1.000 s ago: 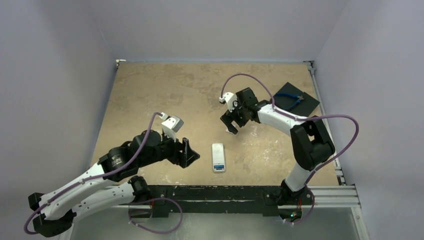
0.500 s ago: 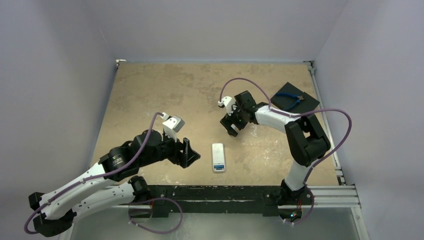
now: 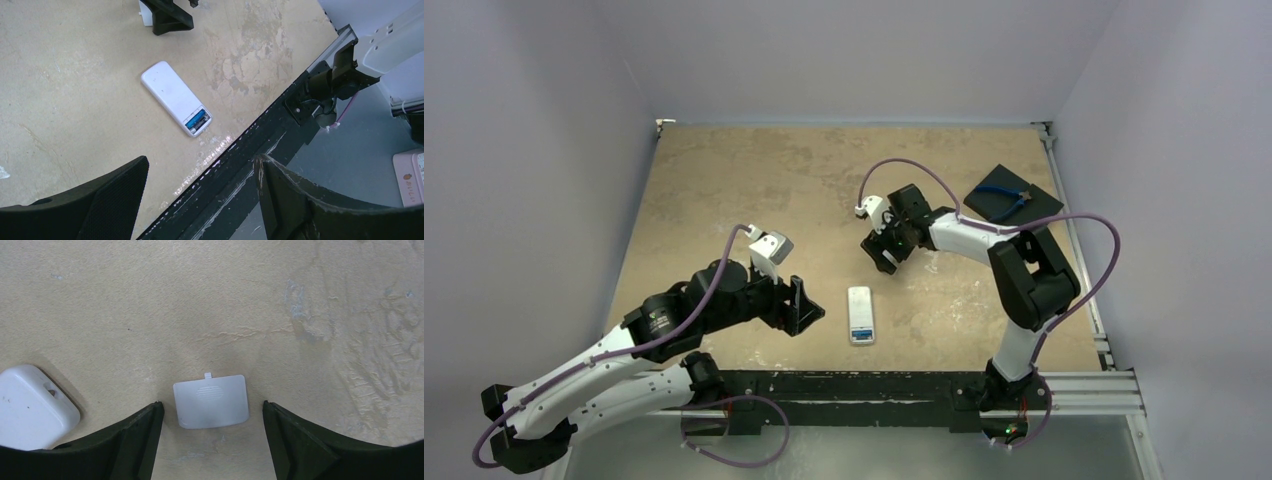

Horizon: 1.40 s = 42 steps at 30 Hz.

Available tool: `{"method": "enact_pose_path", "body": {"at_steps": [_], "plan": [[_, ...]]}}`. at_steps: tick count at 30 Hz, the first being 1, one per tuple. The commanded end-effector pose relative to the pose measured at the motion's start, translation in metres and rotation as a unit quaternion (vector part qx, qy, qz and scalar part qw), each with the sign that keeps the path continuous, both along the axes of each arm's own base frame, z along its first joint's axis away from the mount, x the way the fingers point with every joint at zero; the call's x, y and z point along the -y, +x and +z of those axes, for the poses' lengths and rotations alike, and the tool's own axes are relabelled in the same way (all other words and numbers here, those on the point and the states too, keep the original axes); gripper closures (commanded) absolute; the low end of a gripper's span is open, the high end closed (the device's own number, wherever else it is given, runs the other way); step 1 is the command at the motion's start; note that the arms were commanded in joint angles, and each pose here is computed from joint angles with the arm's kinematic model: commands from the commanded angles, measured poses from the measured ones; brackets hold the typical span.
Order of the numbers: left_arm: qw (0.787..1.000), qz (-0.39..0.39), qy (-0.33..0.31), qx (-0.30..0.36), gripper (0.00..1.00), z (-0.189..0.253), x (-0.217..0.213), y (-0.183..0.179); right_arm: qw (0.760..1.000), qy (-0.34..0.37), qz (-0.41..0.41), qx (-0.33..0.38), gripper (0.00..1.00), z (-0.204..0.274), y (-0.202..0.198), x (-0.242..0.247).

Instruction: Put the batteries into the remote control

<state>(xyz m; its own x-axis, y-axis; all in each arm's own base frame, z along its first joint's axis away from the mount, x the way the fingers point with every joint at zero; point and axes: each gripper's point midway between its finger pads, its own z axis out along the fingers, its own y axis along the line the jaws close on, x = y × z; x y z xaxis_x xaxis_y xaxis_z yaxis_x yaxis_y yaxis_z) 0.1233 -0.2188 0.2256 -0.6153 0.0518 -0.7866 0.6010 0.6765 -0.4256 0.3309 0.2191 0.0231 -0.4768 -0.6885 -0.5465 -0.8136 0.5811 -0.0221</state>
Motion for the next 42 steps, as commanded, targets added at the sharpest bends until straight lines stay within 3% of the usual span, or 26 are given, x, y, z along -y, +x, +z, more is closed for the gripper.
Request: {"method": "enact_pose_path", "body": {"at_steps": [1,15,42], "plan": [[1.0,-0.005,-0.011,0.013,0.23,0.005,0.003,0.001,1.0,0.009,0.017,-0.003,0.21,-0.005,-0.003,-0.007],[1.0,-0.008,-0.011,0.012,0.23,0.005,0.004,0.001,1.0,-0.004,0.017,-0.016,0.31,-0.011,-0.006,-0.004],[1.0,-0.01,-0.011,0.01,0.23,0.005,0.005,0.0,1.0,-0.016,-0.008,-0.026,0.3,-0.01,-0.015,0.007]]}}
